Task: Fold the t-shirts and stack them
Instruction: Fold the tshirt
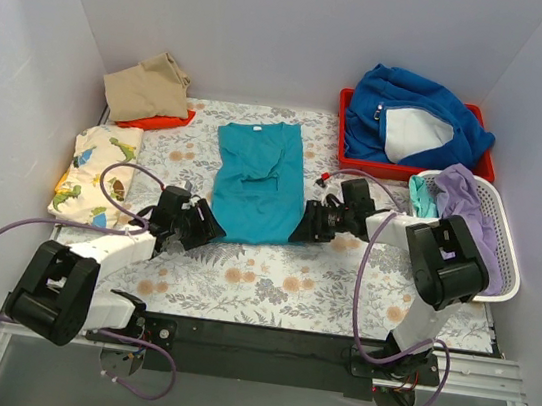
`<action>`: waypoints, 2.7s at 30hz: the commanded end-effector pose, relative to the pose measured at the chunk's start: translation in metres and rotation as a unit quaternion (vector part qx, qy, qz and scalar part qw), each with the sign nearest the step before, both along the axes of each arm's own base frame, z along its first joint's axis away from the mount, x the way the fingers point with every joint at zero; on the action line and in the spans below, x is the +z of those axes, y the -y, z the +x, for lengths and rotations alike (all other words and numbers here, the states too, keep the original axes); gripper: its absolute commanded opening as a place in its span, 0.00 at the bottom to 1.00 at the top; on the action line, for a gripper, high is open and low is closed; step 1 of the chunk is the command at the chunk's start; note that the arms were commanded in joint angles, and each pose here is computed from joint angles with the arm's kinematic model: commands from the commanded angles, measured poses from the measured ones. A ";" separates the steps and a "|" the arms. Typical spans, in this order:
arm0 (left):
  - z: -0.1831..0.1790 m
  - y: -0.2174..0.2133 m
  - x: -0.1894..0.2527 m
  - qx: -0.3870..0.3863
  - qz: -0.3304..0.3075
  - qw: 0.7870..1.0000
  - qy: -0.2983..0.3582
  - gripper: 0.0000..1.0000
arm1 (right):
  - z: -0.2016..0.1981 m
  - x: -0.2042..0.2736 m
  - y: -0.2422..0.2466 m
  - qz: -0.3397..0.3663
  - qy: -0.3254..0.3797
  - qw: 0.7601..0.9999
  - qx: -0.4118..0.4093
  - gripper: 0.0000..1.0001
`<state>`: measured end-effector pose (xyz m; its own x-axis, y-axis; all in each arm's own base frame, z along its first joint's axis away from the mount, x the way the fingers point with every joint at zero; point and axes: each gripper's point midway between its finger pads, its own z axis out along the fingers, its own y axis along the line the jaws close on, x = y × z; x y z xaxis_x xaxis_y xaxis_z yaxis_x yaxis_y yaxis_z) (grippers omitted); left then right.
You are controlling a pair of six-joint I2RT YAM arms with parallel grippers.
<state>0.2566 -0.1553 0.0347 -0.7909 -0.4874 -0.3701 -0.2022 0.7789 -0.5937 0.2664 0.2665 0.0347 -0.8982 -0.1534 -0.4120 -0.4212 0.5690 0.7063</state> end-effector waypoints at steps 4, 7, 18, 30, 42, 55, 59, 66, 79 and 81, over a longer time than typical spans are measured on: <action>-0.012 -0.002 -0.016 -0.005 0.006 1.000 -0.026 0.47 | 0.000 -0.011 -0.011 0.002 -0.013 1.000 0.010 0.53; -0.012 -0.004 -0.018 -0.004 0.011 1.000 -0.026 0.32 | 0.003 -0.012 -0.012 0.001 -0.009 1.000 0.009 0.47; -0.007 -0.007 -0.014 -0.017 0.033 0.999 -0.025 0.00 | 0.004 0.000 -0.013 0.011 0.007 1.000 0.014 0.11; -0.058 0.017 0.015 -0.052 -0.052 0.995 -0.074 0.00 | -0.048 0.027 0.008 0.019 0.020 1.000 0.008 0.06; -0.130 0.045 0.030 -0.083 -0.068 0.989 -0.101 0.00 | -0.135 0.042 0.011 -0.013 0.026 0.999 0.014 0.07; -0.121 0.029 0.079 -0.040 -0.041 0.998 -0.039 0.00 | -0.144 0.075 0.027 -0.012 0.089 0.995 -0.053 0.10; -0.089 0.026 0.097 -0.017 0.002 1.000 0.012 0.00 | -0.110 0.093 0.031 -0.049 0.158 0.983 -0.085 0.11; -0.039 0.034 0.127 -0.003 0.055 0.995 0.085 0.00 | -0.055 0.119 0.030 -0.107 0.240 0.959 -0.106 0.13; 0.050 0.046 0.143 -0.011 0.122 0.981 0.149 0.00 | 0.026 0.124 0.043 -0.157 0.265 0.945 -0.110 0.11; 0.063 0.048 0.139 -0.013 0.116 0.981 0.152 0.00 | 0.036 0.121 0.044 -0.153 0.259 0.947 -0.108 0.11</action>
